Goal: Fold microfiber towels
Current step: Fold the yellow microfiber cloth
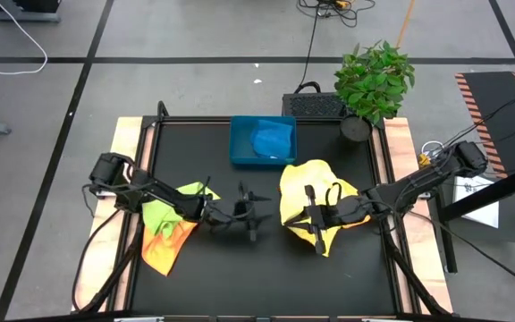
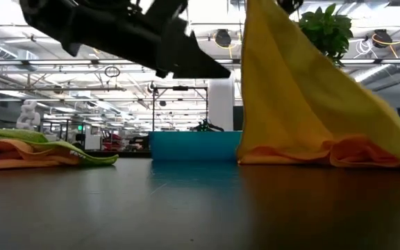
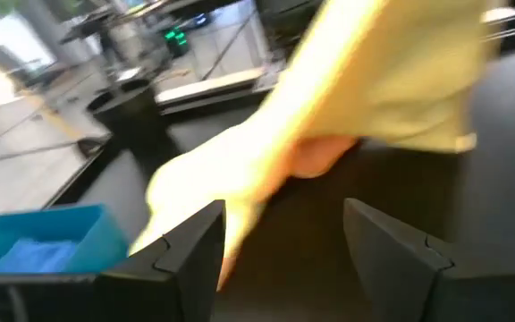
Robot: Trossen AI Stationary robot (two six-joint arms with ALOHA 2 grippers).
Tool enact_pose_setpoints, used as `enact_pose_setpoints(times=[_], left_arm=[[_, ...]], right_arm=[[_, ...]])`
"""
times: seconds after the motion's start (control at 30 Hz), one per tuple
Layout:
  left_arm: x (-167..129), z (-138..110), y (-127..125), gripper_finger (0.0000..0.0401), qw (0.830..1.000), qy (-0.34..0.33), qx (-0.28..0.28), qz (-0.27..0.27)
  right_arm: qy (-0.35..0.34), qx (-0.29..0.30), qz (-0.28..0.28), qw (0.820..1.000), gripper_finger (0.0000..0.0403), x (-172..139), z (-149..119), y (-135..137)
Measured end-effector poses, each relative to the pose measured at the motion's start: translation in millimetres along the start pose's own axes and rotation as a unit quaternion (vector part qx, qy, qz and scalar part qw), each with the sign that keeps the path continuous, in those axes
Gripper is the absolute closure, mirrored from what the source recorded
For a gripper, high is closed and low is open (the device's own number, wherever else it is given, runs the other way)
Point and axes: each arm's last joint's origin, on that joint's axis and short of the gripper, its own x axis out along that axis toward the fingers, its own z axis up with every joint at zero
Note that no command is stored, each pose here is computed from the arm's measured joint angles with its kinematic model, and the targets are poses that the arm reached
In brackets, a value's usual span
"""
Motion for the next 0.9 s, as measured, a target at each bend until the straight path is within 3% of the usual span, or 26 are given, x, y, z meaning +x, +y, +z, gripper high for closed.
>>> enact_pose_setpoints(times=[0.1,0.4,0.6,0.9], left_arm=[[4.7,-4.9,9.8,0.0175,1.0,0.017,-0.014,-0.001],[7.0,-15.3,11.3,0.0176,0.993,0.051,-0.009,-0.109],[10.9,-28.2,14.7,0.0176,0.994,0.096,0.005,-0.052],[31.6,-63.2,12.7,0.0176,0.993,0.113,0.0,-0.041]], right_arm=[[-0.008,-0.01,0.004,1.0,0.0403,-1.3,10.6,2.5],[-0.016,-0.023,0.005,1.0,0.0403,-3.0,22.2,3.7],[-0.016,-0.029,-0.007,0.999,0.0403,-4.0,27.5,2.8],[-0.032,-0.046,-0.011,0.998,0.0403,-10.2,44.4,0.8]])
